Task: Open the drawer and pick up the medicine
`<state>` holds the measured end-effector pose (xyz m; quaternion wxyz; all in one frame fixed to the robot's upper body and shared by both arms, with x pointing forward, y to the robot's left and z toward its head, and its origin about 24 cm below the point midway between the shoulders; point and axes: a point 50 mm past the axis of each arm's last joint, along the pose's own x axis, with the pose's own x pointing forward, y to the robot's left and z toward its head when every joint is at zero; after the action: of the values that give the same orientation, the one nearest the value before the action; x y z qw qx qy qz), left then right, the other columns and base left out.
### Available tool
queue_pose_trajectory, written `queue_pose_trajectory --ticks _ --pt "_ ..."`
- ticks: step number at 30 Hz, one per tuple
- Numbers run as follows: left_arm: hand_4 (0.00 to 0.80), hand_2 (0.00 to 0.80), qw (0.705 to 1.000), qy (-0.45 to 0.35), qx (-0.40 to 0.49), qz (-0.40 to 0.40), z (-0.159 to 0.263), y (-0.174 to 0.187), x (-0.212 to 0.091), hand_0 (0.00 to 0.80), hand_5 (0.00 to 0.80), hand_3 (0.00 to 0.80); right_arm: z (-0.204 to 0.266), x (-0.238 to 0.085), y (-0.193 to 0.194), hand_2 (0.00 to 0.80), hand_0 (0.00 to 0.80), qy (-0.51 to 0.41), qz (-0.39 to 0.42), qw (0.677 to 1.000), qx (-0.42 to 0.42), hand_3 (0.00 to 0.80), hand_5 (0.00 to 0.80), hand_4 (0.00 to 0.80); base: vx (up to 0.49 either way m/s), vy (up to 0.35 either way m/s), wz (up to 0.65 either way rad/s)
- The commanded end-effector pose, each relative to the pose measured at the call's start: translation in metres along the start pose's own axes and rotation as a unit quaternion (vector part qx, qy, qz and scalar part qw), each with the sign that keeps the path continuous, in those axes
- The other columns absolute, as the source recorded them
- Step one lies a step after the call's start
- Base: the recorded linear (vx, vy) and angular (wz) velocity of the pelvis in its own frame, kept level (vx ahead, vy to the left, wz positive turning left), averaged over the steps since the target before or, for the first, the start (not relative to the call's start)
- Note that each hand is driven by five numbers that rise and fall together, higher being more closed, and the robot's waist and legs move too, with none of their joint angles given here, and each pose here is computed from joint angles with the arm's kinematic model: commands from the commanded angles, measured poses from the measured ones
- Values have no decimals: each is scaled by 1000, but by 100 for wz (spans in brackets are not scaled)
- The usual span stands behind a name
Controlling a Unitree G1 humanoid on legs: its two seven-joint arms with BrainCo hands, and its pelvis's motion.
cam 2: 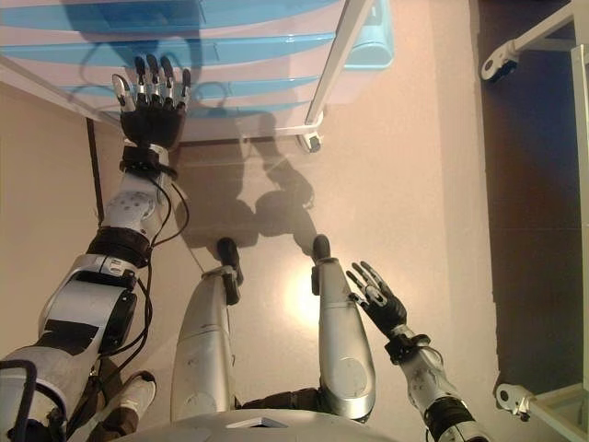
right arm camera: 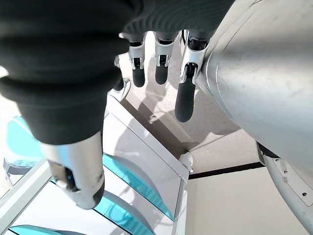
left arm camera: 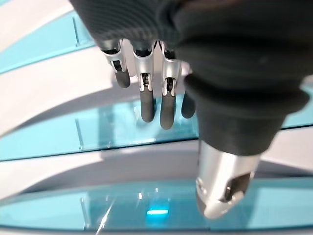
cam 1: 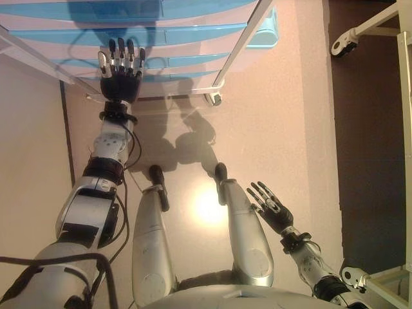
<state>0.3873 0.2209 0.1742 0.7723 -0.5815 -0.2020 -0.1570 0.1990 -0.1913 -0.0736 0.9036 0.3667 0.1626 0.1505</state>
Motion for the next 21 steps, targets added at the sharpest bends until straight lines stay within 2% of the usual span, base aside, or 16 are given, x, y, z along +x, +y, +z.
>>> queue_pose_trajectory --ticks 1,11,21 --pt "0 0 1000 9 -5 -26 -4 -4 3 0 0 0 -48 -12 13 0 0 90 19 995 31 0 0 0 0 0 0" --pt "0 0 999 14 -17 30 -5 28 -22 0 0 0 -53 -10 17 0 0 95 25 995 37 0 0 0 0 0 0" --pt "0 0 999 1 -20 32 2 39 -32 0 0 0 -56 -9 19 0 0 97 28 994 41 0 0 0 0 0 0"
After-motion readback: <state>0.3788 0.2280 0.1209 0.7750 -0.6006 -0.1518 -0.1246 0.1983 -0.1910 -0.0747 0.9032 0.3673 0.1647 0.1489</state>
